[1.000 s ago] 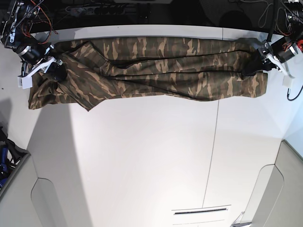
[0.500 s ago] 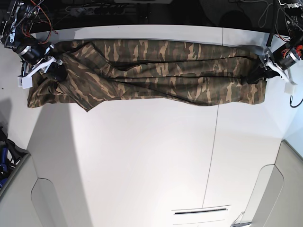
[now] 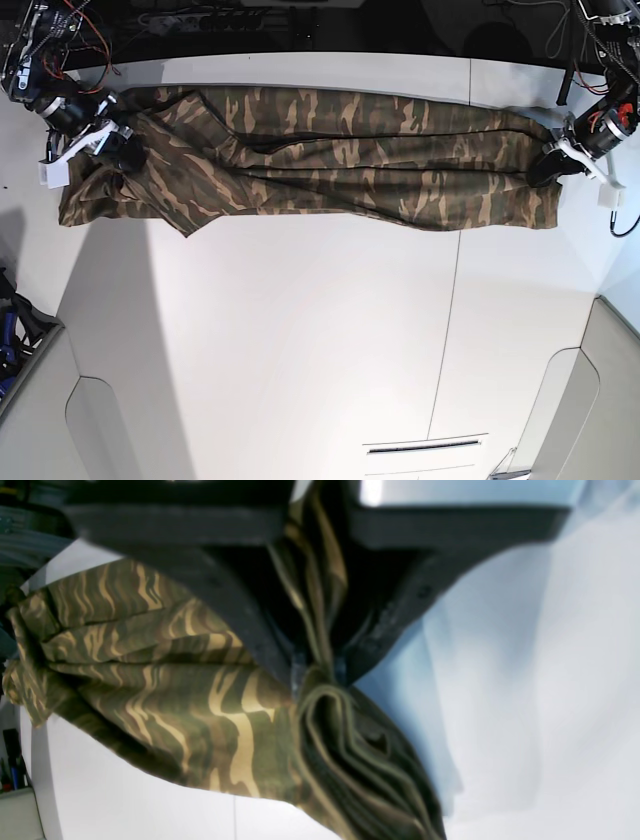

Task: Fold the T-shirt properly
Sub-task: 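Hold both strip ends and tug them slightly apart to straighten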

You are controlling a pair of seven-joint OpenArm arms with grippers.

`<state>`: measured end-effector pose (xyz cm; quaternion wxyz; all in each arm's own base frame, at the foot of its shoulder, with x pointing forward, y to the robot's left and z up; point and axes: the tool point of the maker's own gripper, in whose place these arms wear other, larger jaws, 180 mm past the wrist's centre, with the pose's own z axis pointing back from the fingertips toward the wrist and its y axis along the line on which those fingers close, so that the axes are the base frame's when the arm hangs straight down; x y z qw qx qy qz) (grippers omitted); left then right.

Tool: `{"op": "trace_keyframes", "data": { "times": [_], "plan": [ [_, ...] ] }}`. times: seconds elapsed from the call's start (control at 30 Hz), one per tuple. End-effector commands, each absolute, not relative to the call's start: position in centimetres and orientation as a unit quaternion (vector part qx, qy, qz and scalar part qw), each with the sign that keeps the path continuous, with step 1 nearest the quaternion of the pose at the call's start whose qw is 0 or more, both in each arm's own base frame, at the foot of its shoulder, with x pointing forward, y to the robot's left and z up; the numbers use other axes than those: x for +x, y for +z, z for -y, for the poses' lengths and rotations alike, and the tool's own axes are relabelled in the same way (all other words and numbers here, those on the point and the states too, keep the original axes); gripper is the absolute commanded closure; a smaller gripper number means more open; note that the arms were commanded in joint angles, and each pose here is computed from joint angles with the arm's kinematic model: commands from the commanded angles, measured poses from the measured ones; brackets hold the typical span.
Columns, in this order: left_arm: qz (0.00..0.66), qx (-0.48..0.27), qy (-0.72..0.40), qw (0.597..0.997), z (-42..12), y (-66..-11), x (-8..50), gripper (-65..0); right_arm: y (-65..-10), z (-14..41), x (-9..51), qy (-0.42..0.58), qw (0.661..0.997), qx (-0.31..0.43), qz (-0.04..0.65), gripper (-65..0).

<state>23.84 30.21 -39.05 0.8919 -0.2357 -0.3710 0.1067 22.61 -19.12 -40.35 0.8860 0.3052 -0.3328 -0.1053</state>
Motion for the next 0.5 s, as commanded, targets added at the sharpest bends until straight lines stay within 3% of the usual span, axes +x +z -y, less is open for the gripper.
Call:
{"op": "trace_keyframes", "data": {
  "times": [0.0,0.03,0.13,0.17,0.47],
  "plan": [
    [0.4,-0.231,0.096,0.882,-30.9,-37.2,25.0,0.0,-39.1,19.3,23.3,-0.101,0.876,0.315,0.352,0.0],
    [0.401,-0.231,0.094,0.881,-30.9,-37.1,25.1,0.0,-39.0,19.2,23.3,-0.101,0.875,0.32,0.35,-3.2],
    [0.408,-0.23,0.086,0.879,-30.7,-36.5,25.5,0.0,-39.0,19.2,23.2,-0.1,0.875,0.321,0.348,-22.2],
    [0.413,-0.228,0.083,0.878,-30.7,-36.1,25.7,0.0,-38.9,19.2,23.2,-0.1,0.875,0.321,0.349,-25.3],
    [0.457,-0.165,0.041,0.873,-32.7,-32.1,27.3,0.0,-35.9,21.3,23.8,-0.094,0.866,0.296,0.393,-26.1]
  ]
}}
